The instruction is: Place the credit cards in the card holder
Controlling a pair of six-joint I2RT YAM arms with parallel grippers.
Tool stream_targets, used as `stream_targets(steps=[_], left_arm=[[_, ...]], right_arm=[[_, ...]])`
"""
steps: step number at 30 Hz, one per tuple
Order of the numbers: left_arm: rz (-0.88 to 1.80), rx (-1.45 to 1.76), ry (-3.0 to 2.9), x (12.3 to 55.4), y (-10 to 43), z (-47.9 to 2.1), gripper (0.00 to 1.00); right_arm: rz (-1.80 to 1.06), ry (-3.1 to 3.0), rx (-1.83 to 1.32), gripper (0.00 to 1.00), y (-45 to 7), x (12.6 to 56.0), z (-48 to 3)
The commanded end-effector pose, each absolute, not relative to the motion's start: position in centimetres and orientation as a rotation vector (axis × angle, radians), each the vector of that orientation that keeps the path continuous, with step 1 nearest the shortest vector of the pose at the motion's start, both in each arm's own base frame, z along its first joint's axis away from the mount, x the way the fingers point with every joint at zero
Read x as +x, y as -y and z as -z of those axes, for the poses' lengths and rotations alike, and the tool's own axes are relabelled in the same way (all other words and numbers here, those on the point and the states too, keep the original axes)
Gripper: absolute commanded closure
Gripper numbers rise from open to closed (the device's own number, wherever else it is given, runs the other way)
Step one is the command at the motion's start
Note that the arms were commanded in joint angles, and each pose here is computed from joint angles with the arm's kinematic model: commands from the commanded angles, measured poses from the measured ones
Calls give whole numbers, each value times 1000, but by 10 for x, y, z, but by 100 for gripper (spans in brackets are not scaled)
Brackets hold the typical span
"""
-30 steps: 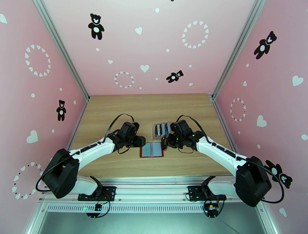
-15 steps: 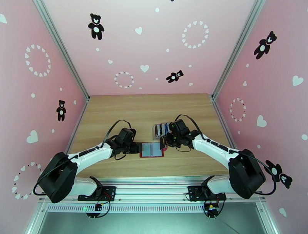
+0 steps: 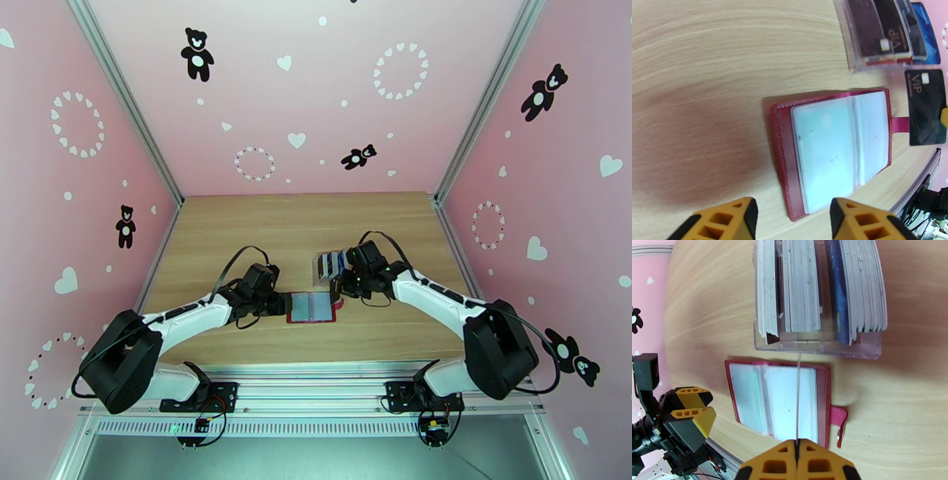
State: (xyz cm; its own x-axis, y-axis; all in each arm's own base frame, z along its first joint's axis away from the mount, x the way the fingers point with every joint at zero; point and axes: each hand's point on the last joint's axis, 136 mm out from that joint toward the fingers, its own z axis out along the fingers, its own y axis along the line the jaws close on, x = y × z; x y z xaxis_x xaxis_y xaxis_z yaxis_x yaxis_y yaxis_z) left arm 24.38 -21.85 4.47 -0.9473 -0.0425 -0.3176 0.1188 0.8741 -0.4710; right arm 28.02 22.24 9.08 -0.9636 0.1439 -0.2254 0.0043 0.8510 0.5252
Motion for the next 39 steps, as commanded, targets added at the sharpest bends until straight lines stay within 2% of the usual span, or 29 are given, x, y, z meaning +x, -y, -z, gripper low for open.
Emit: stream_targets(steps=[1, 10, 16, 24, 27, 39], left_arm=[[717, 46, -2726, 245, 221, -41, 45], [706, 34, -2747, 246, 221, -35, 45], [702, 30, -2751, 246, 221, -33, 45], [738, 28, -2763, 245, 227, -29, 48], [745, 31, -2767, 246, 228, -29, 52], [712, 20, -2788, 248, 227, -24, 54]], right_arm=[[-773, -2729, 96, 100, -224, 302, -100], [-816, -2701, 74, 100, -232, 326, -103], [-861, -2682, 64, 100, -232, 305, -109], [-1092, -2598, 25, 100, -251, 276, -106], [-1154, -2571, 20, 100, -259, 272, -102], [-1227, -2570, 36, 100, -274, 262, -80]])
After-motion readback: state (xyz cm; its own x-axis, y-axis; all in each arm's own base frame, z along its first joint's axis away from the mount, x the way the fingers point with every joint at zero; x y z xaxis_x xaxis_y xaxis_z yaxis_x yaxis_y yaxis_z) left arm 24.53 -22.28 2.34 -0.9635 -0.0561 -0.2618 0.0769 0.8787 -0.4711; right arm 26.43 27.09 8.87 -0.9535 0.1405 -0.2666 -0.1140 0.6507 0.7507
